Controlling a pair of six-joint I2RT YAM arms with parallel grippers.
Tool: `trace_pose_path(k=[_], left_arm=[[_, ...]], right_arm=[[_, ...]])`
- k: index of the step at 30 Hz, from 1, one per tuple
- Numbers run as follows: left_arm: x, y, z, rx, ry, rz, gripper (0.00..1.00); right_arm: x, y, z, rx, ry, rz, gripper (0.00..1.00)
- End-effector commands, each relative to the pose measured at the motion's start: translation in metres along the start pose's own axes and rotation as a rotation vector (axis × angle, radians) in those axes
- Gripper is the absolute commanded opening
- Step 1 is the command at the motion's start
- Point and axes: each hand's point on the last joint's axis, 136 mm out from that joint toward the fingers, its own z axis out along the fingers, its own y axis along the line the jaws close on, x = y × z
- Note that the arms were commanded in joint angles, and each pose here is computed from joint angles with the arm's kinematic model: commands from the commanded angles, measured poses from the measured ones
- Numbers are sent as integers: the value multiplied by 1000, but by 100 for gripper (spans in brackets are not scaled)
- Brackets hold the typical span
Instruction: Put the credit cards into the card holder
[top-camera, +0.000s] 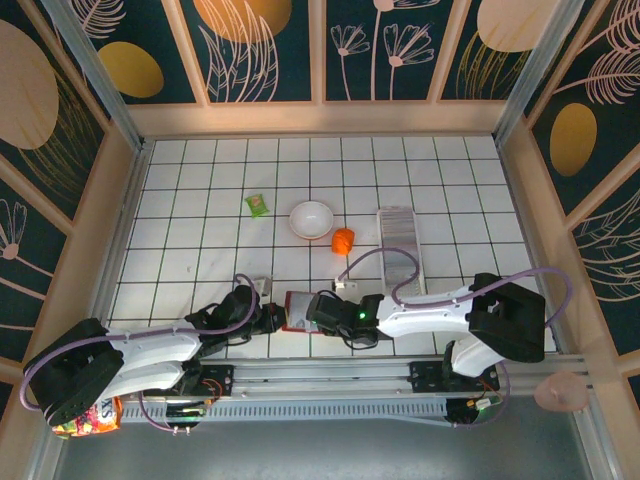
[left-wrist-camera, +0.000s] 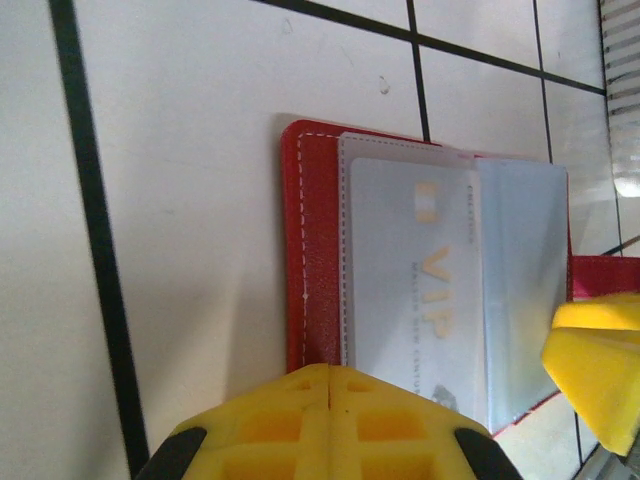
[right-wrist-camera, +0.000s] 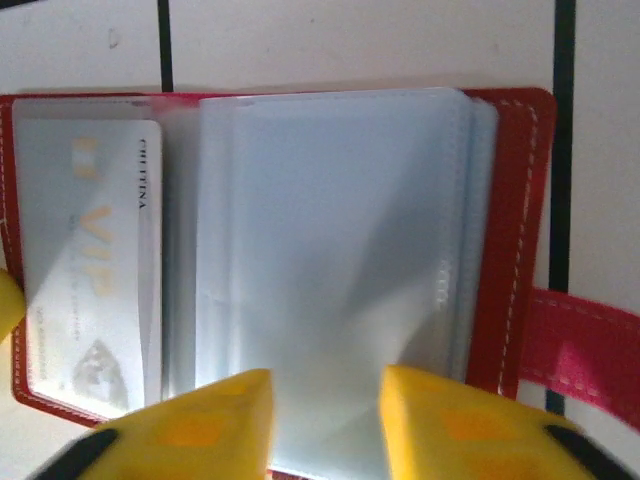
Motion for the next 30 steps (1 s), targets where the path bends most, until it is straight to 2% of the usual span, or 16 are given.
trace_pose_path(k=[1, 9, 10, 11, 19, 30], left_arm=[[18, 15, 0, -42, 66, -17, 0], [18, 13, 0, -29, 65, -26, 0], [18, 12, 0, -25, 67, -26, 0], [18, 11, 0, -23, 68, -25, 0], [17, 12, -1, -25, 59, -29, 0], [14, 8, -3, 10, 35, -71, 0]], right_arm=[[-4, -14, -2, 44, -40, 20, 40], [-1, 4, 7, -10, -24, 15, 41], [-2, 6, 8, -18, -24, 20, 49], [-3, 11, 8, -33, -27, 20, 49], [-10, 41, 8, -140, -39, 35, 49], [-17, 64, 6, -250, -65, 92, 47]])
